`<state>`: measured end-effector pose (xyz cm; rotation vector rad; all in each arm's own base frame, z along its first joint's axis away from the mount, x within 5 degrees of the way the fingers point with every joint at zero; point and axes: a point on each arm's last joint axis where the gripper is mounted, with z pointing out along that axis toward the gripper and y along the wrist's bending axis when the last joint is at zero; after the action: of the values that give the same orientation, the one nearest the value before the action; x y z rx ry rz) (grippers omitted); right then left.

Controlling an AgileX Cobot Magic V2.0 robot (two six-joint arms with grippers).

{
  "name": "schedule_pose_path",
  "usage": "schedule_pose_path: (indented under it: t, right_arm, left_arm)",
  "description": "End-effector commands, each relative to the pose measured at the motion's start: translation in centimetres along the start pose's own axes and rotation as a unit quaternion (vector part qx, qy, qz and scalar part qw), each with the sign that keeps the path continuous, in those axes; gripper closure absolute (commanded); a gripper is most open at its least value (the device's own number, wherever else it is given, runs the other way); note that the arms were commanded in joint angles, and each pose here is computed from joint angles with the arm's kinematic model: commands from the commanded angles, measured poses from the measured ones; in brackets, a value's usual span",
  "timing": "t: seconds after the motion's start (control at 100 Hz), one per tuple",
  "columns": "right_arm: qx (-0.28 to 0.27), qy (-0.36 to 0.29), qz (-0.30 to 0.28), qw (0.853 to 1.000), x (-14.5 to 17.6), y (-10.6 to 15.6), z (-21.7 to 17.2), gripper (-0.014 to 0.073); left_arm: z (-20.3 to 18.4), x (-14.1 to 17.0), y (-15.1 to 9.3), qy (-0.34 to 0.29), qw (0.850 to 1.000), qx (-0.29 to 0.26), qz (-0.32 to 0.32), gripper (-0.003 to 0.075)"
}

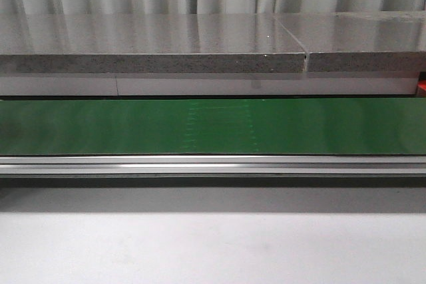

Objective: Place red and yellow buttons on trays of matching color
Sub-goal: 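Lower the red button onto the green belt and open the left gripper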

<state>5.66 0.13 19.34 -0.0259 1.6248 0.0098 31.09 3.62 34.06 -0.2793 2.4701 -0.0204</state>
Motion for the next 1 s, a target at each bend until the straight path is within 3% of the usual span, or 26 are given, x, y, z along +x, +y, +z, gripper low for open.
schedule_pose_path:
  t: [0.0,0.5,0.78,0.99]
  right_arm:
    - [0.004,-0.057,-0.005,0.998,-1.3,-0.1,-0.3,0.0661]
    - [0.004,-0.057,-0.005,0.998,-1.3,-0.1,-0.3,0.0661]
    - [0.004,-0.057,-0.005,0.998,-1.3,-0.1,-0.3,0.0661]
    - [0.004,-0.057,-0.005,0.998,-1.3,-0.1,-0.3,0.0661]
  left_arm:
    - [-2.4,-0.3,1.3,-0.047,0.999,-0.007,-0.025,0.0217]
    - [-0.6,5.2,9.7,0.025,0.985,-0.105,-0.137,0.0217]
    - [0.0,6.7,12.9,0.03,0.973,-0.136,-0.183,0.0217]
    - [2.8,7.2,14.6,0.06,0.968,-0.142,-0.199,0.0217]
